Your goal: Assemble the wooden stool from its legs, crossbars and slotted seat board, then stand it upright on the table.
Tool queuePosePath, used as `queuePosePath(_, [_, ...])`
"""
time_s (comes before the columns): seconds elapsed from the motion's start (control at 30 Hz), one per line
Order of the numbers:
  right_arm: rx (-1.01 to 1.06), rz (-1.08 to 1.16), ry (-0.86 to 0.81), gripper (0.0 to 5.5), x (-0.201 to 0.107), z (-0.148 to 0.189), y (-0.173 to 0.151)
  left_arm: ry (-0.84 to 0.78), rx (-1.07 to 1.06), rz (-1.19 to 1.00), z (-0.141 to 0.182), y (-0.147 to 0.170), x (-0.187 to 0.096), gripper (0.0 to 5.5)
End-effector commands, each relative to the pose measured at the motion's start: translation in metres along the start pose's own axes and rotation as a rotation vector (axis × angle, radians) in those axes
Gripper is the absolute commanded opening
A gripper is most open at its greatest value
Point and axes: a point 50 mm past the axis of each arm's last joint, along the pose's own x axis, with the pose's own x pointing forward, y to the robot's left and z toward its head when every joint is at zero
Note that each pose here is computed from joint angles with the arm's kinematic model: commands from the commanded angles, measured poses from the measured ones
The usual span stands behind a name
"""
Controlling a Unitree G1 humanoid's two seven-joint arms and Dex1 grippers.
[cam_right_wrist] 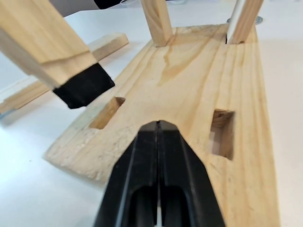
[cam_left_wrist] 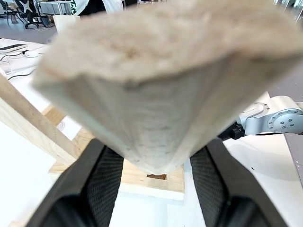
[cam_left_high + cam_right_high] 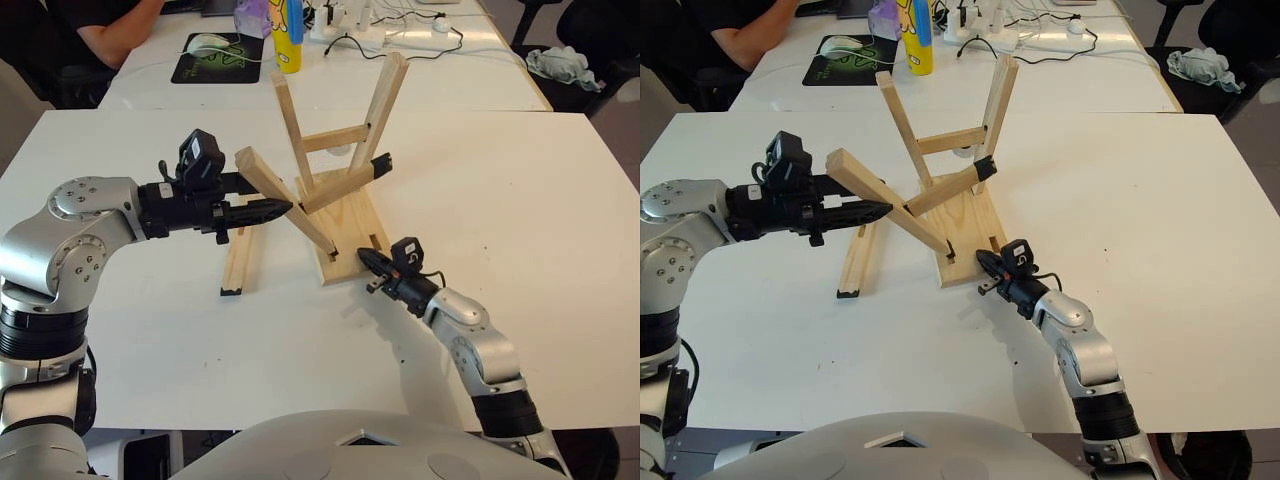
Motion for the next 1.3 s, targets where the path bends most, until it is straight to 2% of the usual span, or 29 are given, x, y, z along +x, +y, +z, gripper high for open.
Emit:
queuePosePath(0.03, [0.003, 0.015, 0.089, 0.0, -0.001, -0.016, 0.005, 0.04, 0.011, -0.001, -0.006, -0.001, 0.002, 2.06])
queuePosePath(0.23, [-0.001, 0.024, 0.109, 0.0, 0.001, -0.019, 0.008, 0.078, 0.028, 0.025, -0.012, 0.005, -0.002, 2.06])
queuePosePath(0.73, [-0.002, -0.009, 0.182, 0.0, 0.002, -0.032, 0.012, 0.13, 0.079, -0.029, 0.007, 0.016, -0.002, 2.06])
queuePosePath(1.0, [0.005, -0.003, 0.187, 0.0, 0.005, -0.034, 0.016, 0.05, 0.066, -0.057, 0.02, 0.014, 0.004, 2.06])
queuePosePath(1.3, [-0.003, 0.007, 0.198, 0.0, 0.006, -0.034, 0.016, 0.101, 0.063, -0.031, 0.007, 0.018, 0.003, 2.06])
